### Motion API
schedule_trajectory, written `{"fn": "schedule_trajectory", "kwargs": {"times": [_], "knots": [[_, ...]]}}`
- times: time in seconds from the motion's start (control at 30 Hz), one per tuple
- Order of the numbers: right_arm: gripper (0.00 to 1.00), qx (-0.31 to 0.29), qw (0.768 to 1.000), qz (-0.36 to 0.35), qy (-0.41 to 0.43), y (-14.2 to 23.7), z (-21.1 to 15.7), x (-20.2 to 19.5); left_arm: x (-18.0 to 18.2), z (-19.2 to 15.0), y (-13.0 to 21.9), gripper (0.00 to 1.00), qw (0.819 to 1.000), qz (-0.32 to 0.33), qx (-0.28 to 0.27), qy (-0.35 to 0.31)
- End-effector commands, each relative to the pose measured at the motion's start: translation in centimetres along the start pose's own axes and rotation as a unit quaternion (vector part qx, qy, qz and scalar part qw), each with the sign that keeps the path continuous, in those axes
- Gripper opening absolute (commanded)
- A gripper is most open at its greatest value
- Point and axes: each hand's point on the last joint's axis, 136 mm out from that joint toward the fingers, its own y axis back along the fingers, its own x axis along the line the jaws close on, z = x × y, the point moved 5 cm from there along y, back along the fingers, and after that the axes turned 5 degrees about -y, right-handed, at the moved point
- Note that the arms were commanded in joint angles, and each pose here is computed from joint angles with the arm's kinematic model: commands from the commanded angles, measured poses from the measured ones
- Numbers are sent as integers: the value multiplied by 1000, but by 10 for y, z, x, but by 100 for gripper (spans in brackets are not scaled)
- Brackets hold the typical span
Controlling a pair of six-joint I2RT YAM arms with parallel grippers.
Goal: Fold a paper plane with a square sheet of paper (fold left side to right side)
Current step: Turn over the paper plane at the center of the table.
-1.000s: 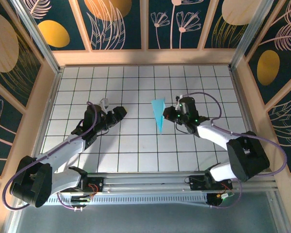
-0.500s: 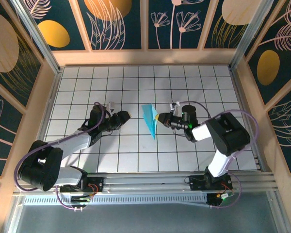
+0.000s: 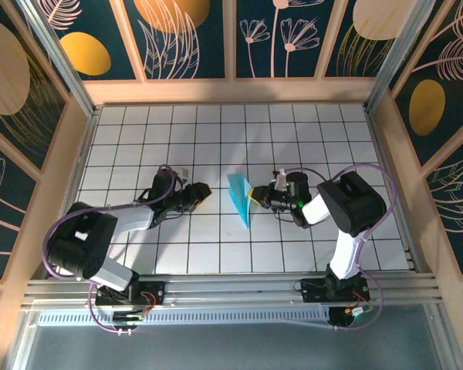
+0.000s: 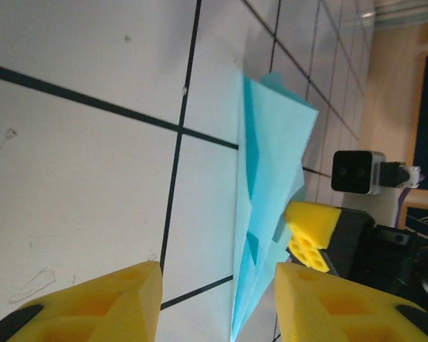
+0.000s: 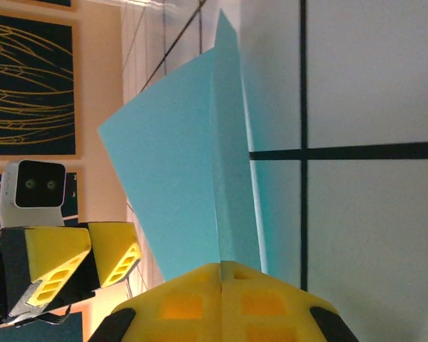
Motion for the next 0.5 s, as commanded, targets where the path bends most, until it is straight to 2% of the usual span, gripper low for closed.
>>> {"fn": "schedule_trajectory", "kwargs": {"times": [0.0, 0.27, 0.47], "knots": [[0, -2, 1000, -20, 6, -3, 0, -7, -19, 2, -14, 44, 999, -28, 10, -18], [0, -1, 1000, -23, 7, -2, 0, -7, -34, 1, -41, 45, 998, -41, 32, -32], [0, 1, 1000, -20, 8, -2, -1, -6, -29, -1, -59, 48, 998, -31, 50, -30]]}}
